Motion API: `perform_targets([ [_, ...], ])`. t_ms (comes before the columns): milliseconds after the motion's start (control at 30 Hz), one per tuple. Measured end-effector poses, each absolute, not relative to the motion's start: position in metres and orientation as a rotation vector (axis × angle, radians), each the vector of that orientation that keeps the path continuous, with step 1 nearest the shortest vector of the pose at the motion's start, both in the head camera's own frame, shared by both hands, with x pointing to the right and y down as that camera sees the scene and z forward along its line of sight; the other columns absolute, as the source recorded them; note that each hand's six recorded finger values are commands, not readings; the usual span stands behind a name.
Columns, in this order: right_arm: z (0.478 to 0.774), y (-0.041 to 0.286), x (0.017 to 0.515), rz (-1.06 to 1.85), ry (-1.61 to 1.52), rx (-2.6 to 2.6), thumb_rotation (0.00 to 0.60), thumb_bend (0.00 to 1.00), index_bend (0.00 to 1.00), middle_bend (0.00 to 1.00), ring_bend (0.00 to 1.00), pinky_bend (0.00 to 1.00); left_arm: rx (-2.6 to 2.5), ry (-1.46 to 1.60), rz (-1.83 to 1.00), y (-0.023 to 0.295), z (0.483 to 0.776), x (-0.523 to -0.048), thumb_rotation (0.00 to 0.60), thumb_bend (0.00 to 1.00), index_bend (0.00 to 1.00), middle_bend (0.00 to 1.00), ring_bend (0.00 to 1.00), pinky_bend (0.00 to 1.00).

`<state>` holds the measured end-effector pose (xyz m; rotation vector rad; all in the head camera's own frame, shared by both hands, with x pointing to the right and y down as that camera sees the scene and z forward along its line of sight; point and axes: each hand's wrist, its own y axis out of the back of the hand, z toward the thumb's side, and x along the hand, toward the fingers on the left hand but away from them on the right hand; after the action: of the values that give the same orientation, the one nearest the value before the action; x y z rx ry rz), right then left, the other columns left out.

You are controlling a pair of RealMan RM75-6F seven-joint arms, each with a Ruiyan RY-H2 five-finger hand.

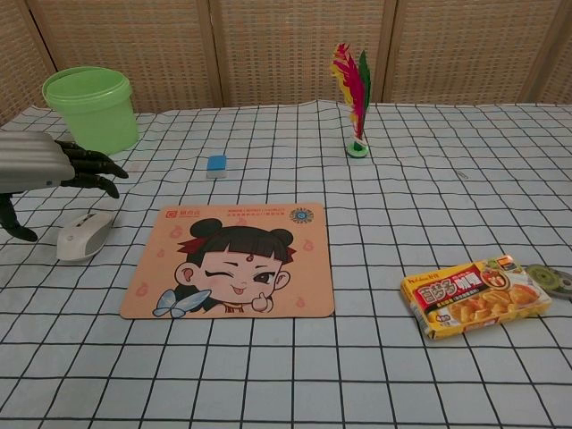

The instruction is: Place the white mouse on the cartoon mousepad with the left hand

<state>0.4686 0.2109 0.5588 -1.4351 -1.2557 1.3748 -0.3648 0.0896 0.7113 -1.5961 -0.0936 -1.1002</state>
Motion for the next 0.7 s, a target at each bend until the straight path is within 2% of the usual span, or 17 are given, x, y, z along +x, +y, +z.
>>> perform_targets([
  [200,0.559,0.211,0.471,1.380,-1.262,-1.423,0.600,0.08,0.13,0.00,0.00,0.00,-1.593,-0.131,-1.081,0.089,0.717,-0.357,0.600,0.06,0.16,0.00,0.00,0.15],
  [433,0.562,0.210,0.474,1.394,-1.260,-1.412,0.600,0.08,0.13,0.00,0.00,0.00,-1.592,-0.157,-1.084,0.086,0.725,-0.353,0.600,0.06,0.22,0.03,0.01,0.16],
  [700,0.564,0.210,0.476,1.406,-1.260,-1.401,0.600,0.08,0.13,0.00,0.00,0.00,-1.597,-0.172,-1.091,0.087,0.731,-0.354,0.600,0.06,0.25,0.05,0.02,0.16],
])
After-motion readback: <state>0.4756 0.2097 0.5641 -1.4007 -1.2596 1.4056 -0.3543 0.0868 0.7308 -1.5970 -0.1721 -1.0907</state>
